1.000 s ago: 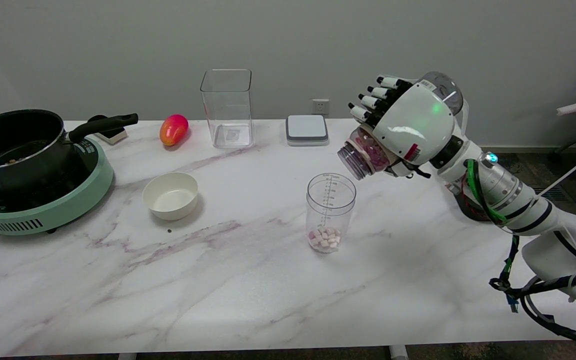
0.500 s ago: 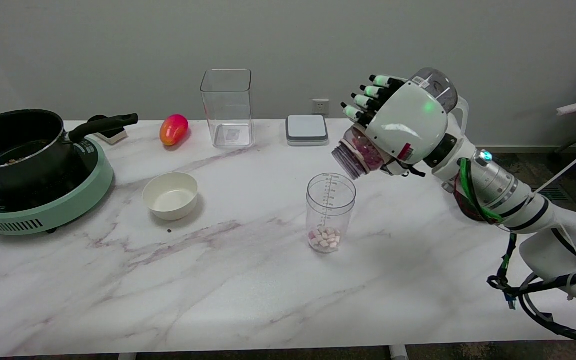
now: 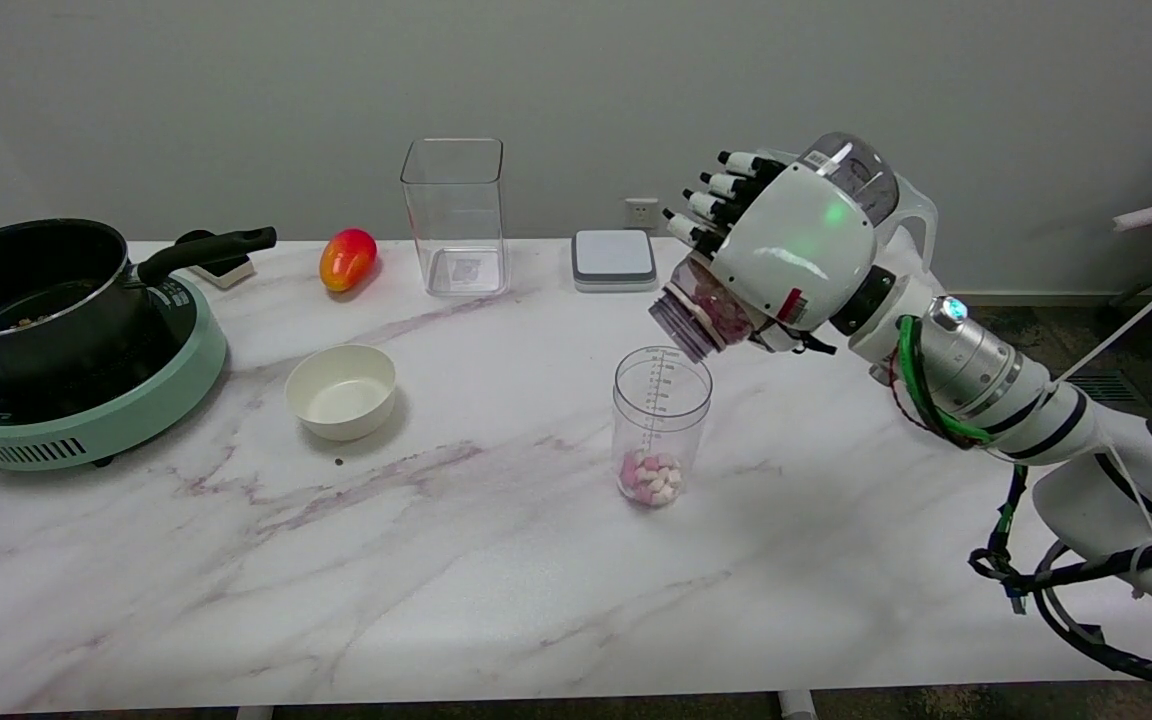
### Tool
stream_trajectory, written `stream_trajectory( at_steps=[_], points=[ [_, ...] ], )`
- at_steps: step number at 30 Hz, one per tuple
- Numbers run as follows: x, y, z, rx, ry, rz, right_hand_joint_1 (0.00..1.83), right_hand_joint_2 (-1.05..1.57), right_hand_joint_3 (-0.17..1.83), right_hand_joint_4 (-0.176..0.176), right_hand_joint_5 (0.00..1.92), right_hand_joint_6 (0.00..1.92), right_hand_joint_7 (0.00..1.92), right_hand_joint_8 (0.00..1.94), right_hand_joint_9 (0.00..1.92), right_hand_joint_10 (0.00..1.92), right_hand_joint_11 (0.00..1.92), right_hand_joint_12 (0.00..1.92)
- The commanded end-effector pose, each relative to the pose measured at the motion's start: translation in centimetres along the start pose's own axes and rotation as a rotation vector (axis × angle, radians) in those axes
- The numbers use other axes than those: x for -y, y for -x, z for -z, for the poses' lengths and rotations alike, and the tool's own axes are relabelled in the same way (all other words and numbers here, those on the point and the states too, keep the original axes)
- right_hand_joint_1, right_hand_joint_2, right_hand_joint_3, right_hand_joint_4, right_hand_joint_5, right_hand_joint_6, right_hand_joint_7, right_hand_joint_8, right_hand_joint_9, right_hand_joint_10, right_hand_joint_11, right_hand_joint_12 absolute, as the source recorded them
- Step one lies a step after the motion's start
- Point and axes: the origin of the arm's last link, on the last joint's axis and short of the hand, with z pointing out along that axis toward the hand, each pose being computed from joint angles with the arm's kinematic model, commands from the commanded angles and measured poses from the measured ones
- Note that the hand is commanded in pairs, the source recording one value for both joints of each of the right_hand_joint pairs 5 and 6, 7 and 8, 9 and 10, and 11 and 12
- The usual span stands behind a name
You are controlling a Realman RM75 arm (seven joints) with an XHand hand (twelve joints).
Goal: Pour the contents of the bottle into the measuring cup.
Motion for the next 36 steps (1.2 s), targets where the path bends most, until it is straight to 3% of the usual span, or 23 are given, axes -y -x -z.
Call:
stream_trajectory(
  at_steps=[1, 36],
  points=[
    [0.3, 0.0, -0.3, 0.018, -0.008, -0.003, 1.39, 0.95, 0.46, 0.0, 1.58, 1.58, 1.36, 1.36, 1.27, 1.27, 1.1, 1.1],
    [-0.9, -0.9, 0.0, 0.02, -0.047, 0.108, 1.39, 0.92, 0.47, 0.0, 1.55, 1.55, 1.35, 1.35, 1.27, 1.27, 1.09, 1.09]
  ],
)
